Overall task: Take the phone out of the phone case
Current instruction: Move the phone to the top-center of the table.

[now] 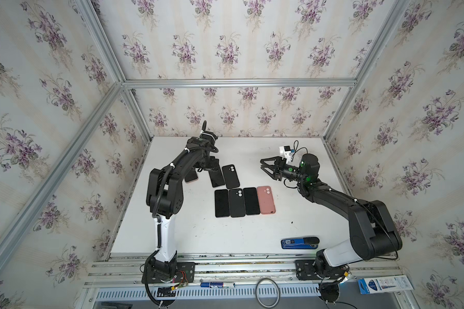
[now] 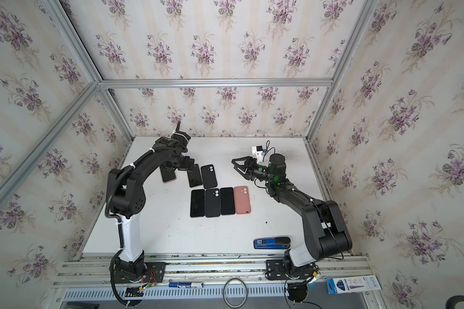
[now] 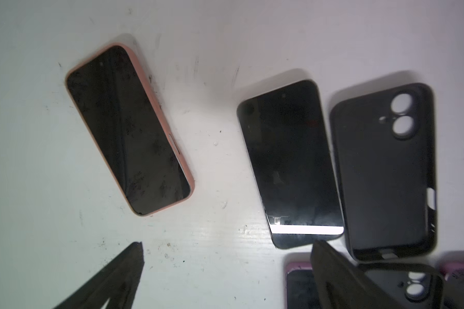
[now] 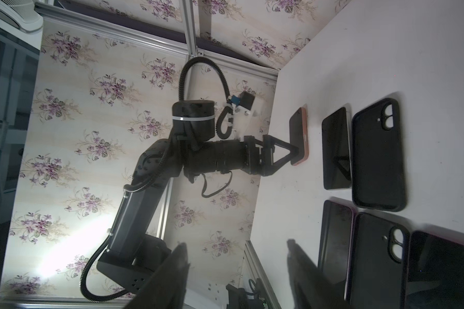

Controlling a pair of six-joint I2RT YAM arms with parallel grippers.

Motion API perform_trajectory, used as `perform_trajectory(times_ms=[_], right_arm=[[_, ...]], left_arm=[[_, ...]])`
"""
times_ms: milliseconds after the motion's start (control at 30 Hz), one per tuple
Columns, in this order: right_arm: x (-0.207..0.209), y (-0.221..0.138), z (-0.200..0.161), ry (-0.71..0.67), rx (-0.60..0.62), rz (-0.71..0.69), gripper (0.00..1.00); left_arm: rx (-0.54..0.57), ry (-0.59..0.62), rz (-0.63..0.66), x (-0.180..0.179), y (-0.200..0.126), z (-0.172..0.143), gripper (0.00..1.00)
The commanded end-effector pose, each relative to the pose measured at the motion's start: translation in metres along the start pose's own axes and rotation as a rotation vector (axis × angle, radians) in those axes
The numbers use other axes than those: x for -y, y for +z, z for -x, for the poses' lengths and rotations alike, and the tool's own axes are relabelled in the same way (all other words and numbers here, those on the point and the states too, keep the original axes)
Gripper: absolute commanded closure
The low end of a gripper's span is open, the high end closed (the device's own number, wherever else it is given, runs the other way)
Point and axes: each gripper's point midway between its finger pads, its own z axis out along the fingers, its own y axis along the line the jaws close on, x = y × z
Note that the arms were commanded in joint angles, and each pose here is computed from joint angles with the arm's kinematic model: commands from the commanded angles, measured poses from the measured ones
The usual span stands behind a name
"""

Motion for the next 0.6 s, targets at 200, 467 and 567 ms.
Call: perform_trajectory(times_ms=[200,467,567], right_arm=[[0.005,-0.015,-0.014,-0.229,-0.026,-0.201,0.05],[0.022,-0.01,-0.033,-0.276,-0.09,-0.306,0.01],[0.025,-0.007,-0.04,-0.292,-0.118,-0.337,0.01]], left_arm=[[0.354,-0.087,-0.086,-0.039,-0.072,0.025,0.0],[0.511,-0.223,-0.083,-0.082,-0.104,0.024,0.0],[0.521,-0.286,-0.067,-0.102,-0.102,0.02,0.0]])
